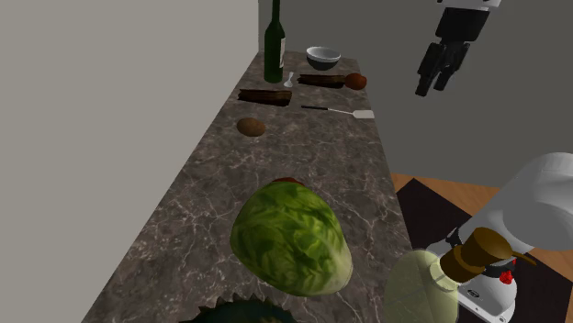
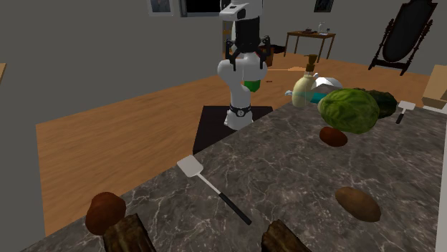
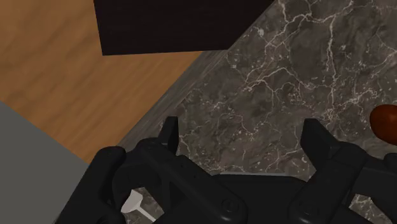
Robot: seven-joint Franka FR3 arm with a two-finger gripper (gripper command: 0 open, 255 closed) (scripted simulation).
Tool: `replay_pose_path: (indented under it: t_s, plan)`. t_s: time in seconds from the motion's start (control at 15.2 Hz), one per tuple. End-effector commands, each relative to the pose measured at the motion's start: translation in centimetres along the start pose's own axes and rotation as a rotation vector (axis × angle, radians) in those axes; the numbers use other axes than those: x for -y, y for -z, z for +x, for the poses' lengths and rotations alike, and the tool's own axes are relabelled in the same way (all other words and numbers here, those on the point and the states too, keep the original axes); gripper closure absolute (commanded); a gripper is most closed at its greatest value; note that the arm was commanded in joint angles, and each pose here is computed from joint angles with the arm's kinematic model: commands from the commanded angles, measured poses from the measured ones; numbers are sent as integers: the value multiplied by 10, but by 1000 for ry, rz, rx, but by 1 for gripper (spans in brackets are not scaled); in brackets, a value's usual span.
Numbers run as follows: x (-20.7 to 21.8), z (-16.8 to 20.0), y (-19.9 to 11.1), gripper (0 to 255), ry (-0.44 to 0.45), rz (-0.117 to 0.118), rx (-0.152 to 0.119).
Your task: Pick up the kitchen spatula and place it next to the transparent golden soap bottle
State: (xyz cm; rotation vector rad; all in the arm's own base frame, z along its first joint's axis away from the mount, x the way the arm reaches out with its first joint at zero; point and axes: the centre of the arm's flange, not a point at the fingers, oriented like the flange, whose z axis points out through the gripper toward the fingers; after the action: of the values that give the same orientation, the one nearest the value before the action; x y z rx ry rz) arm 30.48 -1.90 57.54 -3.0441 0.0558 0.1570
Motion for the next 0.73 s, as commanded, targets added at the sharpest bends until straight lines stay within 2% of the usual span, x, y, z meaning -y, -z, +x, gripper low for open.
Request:
replay_pose_path:
  t_s: [0.0,0.66]
  plan:
    - [0,0,0,0,0,0,0]
    - [-63,90,-57,0,263,-33,-42]
